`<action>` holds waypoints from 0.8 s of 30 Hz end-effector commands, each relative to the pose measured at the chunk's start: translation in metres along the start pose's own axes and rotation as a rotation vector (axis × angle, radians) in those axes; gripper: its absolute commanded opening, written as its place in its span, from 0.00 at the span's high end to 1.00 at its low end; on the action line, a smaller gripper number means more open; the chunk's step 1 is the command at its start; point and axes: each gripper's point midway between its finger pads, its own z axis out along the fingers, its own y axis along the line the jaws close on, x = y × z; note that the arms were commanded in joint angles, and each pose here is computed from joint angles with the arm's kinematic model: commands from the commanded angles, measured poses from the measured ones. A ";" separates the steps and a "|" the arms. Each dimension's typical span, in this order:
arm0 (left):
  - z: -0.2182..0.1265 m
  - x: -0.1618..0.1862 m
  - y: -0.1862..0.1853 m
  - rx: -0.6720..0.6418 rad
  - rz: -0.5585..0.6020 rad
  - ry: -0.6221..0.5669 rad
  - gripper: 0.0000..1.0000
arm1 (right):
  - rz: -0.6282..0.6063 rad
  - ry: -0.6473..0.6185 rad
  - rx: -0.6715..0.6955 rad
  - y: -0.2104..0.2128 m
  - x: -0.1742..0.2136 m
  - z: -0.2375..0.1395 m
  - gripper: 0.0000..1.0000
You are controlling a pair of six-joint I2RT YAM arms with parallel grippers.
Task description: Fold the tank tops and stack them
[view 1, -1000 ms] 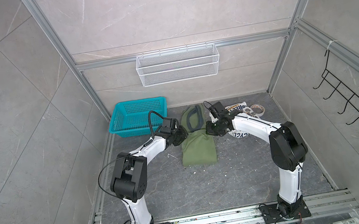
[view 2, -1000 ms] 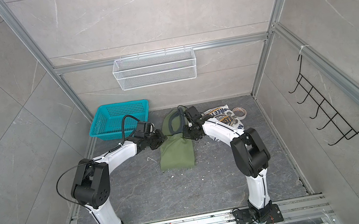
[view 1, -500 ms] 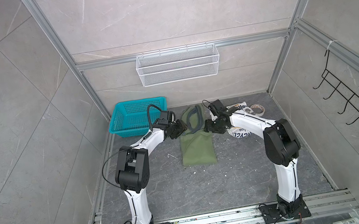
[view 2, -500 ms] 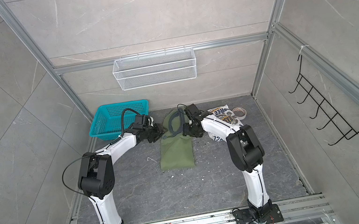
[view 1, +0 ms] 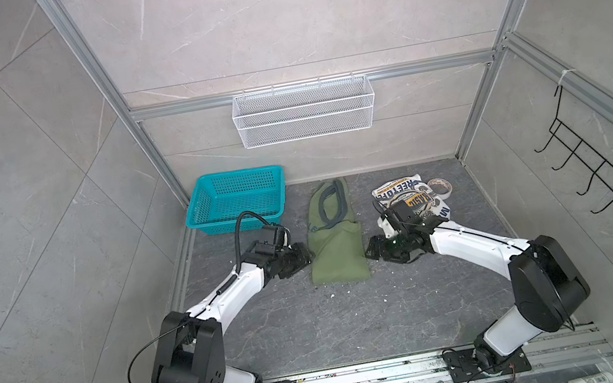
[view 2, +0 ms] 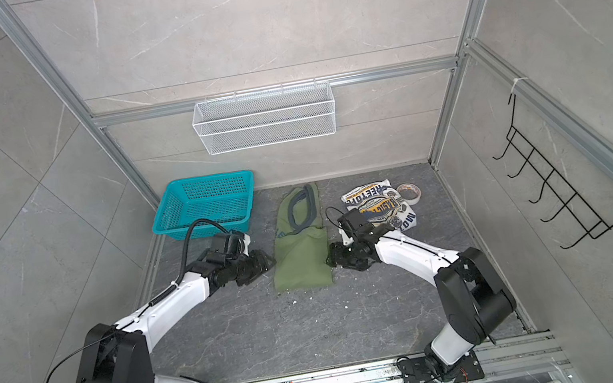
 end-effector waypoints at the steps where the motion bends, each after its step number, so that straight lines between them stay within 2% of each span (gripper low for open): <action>1: -0.004 0.008 -0.016 0.085 0.024 -0.018 0.41 | 0.012 -0.010 -0.116 0.021 0.008 -0.001 0.34; 12: 0.043 0.026 0.006 0.097 -0.014 0.029 0.38 | 0.057 0.038 -0.094 0.007 0.020 0.047 0.36; 19: 0.065 0.029 0.016 0.087 -0.046 0.050 0.42 | 0.068 0.066 -0.056 -0.005 0.025 0.066 0.51; 24: 0.070 0.035 0.017 0.080 -0.048 0.073 0.50 | 0.079 0.079 -0.044 -0.012 0.033 0.071 0.65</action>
